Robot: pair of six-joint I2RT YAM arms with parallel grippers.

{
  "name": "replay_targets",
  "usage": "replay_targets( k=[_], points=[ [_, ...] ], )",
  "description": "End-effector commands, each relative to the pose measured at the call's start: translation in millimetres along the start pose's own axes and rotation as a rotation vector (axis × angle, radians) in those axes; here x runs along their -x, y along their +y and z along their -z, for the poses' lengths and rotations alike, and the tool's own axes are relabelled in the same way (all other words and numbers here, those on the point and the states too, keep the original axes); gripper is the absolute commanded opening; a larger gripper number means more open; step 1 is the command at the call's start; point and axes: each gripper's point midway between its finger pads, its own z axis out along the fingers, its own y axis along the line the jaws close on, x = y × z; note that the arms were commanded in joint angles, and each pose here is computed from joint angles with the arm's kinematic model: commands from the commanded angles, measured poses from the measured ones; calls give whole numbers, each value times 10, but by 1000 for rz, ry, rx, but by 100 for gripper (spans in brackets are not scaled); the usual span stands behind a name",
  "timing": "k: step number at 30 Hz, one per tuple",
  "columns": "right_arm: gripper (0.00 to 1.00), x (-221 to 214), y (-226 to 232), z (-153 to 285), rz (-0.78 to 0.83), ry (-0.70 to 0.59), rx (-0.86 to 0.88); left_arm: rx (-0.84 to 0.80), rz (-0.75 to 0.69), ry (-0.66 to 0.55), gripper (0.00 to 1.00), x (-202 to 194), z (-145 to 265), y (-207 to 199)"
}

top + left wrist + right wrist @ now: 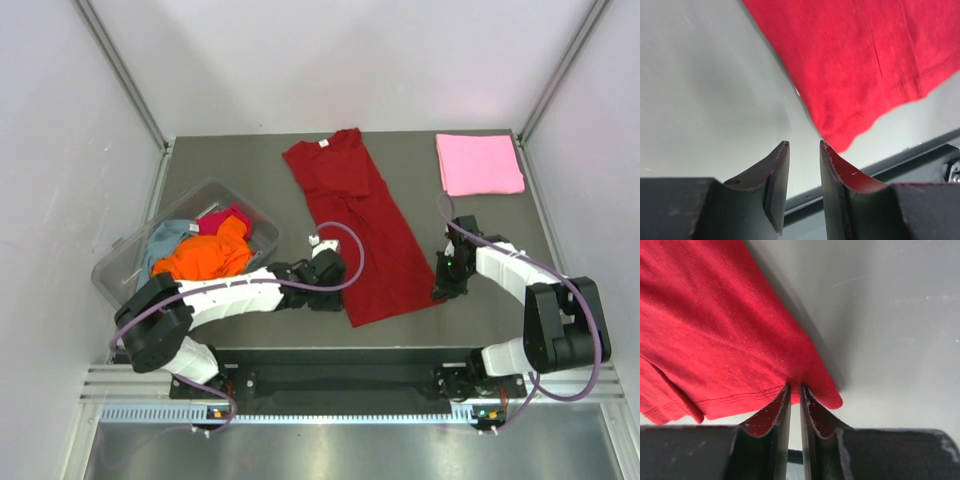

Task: Fold and stack the t-shirts
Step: Fold the tshirt

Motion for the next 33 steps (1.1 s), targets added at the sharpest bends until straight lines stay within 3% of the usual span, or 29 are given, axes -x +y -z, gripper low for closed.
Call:
replay_targets(
  k=[1, 8, 15, 24, 31, 33],
  points=[
    [13, 79, 38, -82, -14, -37, 25, -107, 97, -110, 36, 124, 93, -305],
    [9, 129, 97, 121, -10, -78, 44, -125, 118, -123, 39, -1, 85, -388],
    [12, 425, 313, 638, 18, -222, 112, -99, 120, -96, 39, -119, -38, -400],
    [17, 476, 494, 793, 68, -261, 207, -51, 120, -64, 39, -270, -239, -319],
    [20, 529, 497, 868, 83, -289, 205, -17, 114, -29, 35, -371, -370, -277],
    [20, 538, 492, 889, 85, -298, 201, -7, 103, -19, 26, -394, -394, -258]
  ],
)
